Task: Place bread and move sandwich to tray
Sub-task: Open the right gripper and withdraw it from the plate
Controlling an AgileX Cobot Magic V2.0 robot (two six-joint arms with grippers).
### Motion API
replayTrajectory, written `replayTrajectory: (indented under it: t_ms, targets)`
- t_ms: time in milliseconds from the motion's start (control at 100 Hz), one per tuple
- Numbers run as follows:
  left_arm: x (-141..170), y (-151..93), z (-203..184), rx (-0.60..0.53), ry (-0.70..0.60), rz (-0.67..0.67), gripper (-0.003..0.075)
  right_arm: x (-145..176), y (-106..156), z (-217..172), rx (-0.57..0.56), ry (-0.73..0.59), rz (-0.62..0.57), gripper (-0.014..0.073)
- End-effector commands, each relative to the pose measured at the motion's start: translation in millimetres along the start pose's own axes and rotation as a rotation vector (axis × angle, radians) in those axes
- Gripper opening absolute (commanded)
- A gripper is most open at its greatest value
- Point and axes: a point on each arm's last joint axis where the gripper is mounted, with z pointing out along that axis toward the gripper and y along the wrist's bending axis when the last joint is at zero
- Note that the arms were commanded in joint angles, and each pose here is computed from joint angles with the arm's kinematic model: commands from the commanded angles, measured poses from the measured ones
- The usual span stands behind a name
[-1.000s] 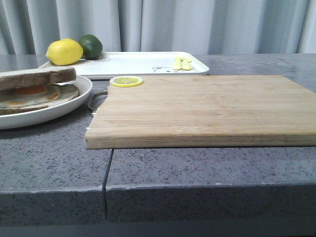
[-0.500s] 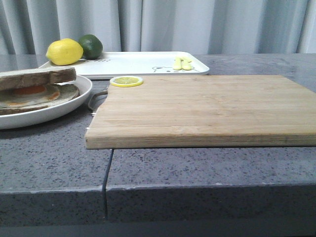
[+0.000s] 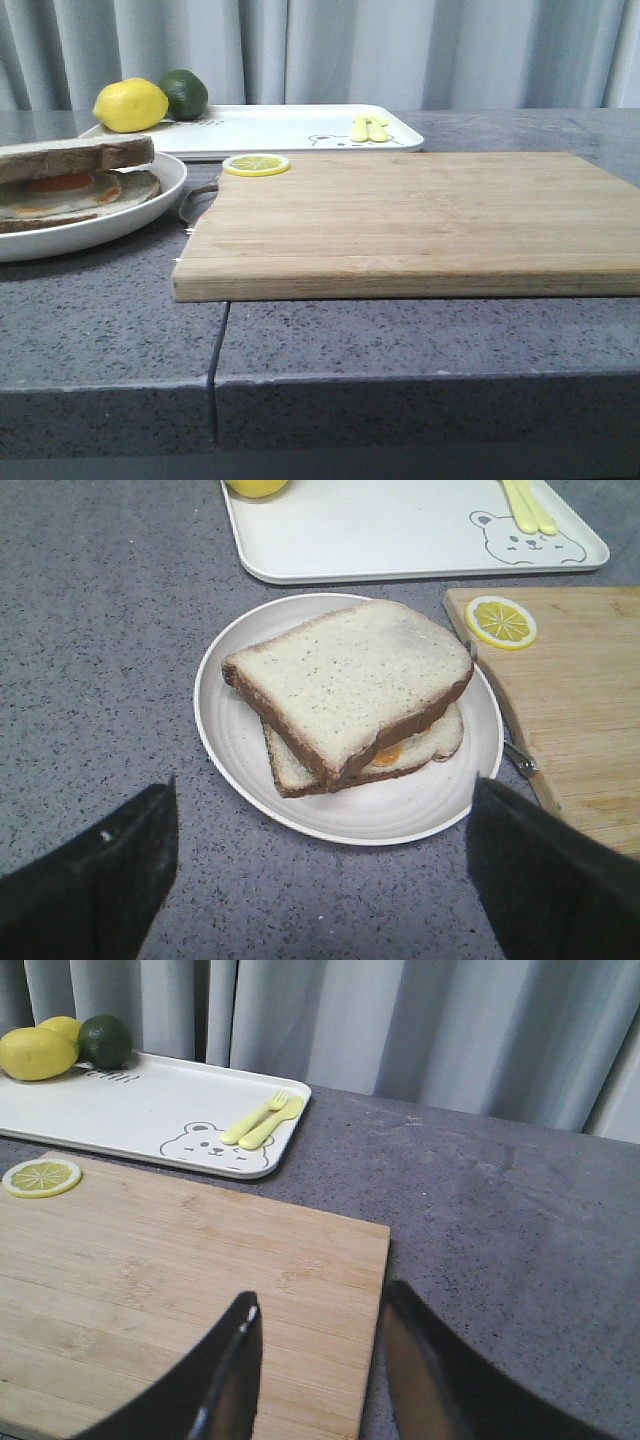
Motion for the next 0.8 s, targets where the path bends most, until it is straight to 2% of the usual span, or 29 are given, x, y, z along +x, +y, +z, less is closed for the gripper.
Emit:
replayTrajectory:
  t_ms: [0, 400, 540, 790]
  targets:
    - [-14.5, -2.7, -4.3, 0.011, -0.090, -0.016, 0.0553, -14.3, -1.6, -1.6, 0.014, -0.093, -0.004, 0.0314]
    - [-14.5, -2.7, -4.3, 0.012, -0.090, -0.021, 0.0553, -14.3, -1.6, -1.6, 0.014, -0.093, -0.004, 0.0314]
    - [-17.2, 0.8, -3.6, -0.010, -0.115, -0.170, 0.0553, -14.3, -1.6, -1.6, 0.014, -0.093, -0.004, 0.0314]
    - [-25.1, 18.5, 16.9, -0.105, -0.098, -0.297, 0.0521, -14.3, -1.6, -1.6, 0.014, -0.093, -0.004, 0.0314]
